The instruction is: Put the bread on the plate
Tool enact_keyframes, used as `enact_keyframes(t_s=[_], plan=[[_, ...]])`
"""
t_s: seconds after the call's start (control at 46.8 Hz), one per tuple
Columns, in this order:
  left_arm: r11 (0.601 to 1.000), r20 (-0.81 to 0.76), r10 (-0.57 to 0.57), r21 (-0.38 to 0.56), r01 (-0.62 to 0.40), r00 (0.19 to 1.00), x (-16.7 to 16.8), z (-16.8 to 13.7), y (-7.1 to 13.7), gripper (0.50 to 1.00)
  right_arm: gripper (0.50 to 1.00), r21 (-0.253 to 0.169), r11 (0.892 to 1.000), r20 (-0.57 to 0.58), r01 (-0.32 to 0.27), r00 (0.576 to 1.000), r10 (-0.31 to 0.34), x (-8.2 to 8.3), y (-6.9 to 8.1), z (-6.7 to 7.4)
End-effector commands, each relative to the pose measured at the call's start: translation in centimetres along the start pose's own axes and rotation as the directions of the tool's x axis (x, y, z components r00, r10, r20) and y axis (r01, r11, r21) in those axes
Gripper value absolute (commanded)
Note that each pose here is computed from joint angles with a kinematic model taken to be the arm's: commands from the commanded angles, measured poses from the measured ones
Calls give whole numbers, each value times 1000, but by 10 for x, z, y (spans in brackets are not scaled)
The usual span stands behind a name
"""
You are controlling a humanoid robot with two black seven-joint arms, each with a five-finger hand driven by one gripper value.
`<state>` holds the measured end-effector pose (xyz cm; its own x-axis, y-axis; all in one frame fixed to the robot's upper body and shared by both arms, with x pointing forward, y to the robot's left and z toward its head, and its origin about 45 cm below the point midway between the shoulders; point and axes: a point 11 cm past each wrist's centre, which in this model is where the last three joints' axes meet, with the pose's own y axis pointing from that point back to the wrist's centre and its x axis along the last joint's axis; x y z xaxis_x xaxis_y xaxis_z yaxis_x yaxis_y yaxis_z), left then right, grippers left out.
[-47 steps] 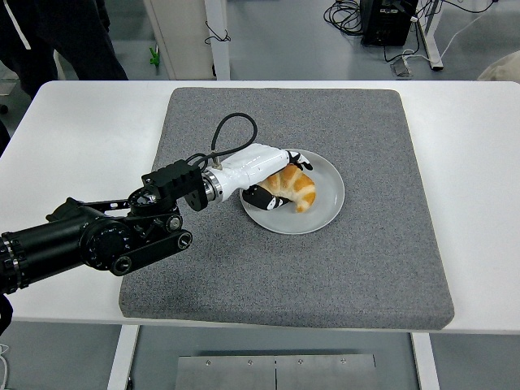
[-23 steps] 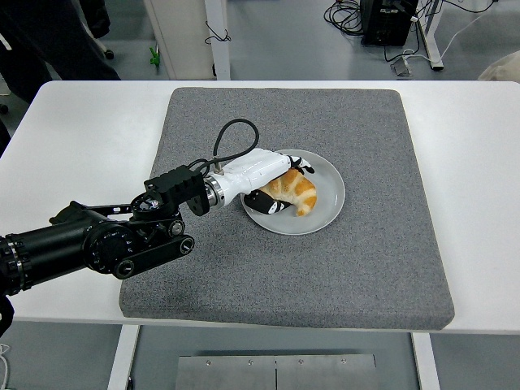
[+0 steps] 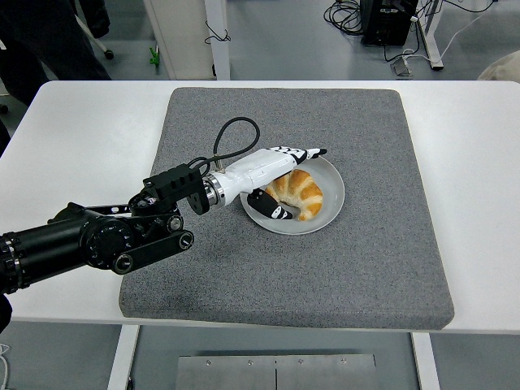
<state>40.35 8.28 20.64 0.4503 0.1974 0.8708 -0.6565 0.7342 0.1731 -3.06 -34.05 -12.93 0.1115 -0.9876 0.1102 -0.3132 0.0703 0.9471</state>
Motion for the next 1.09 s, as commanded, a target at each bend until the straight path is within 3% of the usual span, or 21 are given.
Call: enact_keyframes(t_s=[0.0,0.235,0.491,0.855,1.068], plan=[[1000,-42,12,2,-12,999,4,1,0,960,1000,0,1000,0,0,1000,0,0,0,0],[999,-256,42,32,-35,966,23,-2,-1,963,1000,0,1000,0,0,1000,0,0,0,0],[995,-498,102,50,-89,861,59,-11,3,966,1000,-1,1000,0,0,1000,0,0,0,1],[970,-733,241,157,-186,636,85,-34,12,968,1000,0,1000,0,0,1000,0,0,0,0],[926,-800,365,257,-277,476,92,-66,18,968,1000,-1,1000,0,0,1000,0,0,0,1]])
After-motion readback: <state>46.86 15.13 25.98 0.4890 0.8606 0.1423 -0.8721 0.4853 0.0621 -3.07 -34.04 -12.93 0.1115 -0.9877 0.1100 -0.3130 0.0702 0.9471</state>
